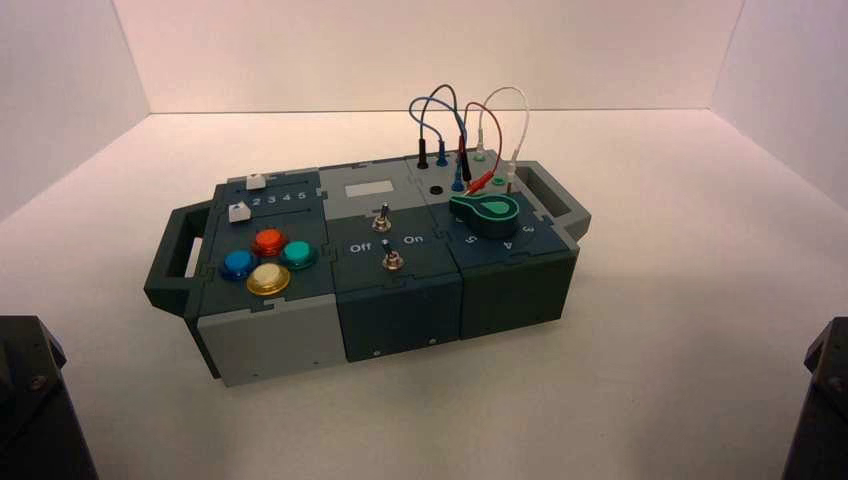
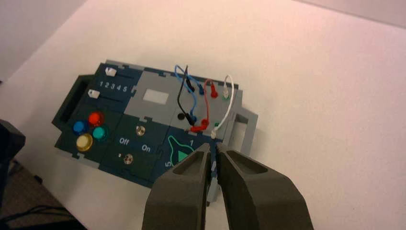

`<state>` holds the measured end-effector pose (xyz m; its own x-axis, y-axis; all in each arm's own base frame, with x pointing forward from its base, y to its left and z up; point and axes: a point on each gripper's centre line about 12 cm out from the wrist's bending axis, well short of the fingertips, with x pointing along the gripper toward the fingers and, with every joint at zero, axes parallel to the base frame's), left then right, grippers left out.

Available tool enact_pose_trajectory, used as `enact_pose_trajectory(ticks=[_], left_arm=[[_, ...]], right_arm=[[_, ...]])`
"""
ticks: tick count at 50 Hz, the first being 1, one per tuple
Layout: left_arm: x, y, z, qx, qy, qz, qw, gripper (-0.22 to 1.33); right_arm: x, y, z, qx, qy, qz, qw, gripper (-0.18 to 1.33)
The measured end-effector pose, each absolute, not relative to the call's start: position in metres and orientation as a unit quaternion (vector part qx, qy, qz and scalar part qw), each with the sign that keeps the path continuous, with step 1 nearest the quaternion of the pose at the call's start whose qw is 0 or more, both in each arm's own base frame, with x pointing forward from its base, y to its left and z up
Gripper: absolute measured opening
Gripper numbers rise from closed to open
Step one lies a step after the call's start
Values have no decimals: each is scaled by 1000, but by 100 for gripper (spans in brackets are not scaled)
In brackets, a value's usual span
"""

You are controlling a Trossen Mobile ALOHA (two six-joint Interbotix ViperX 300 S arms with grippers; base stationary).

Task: Insert the black wire.

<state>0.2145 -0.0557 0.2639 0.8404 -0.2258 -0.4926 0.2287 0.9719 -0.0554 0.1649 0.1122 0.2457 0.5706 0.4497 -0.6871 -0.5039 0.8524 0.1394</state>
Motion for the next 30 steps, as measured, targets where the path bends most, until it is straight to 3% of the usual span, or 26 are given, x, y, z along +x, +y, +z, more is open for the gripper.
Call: enact_pose_trajectory(ticks=[18,30], left_arm=[[207,-86,251,24,290,-181,939,-17],[201,-102,242,36,317,-213,924,-17]], right_arm=[[165,126,228,-47,424,286,858,34],[170,149,222,-55,447,308,838,35]])
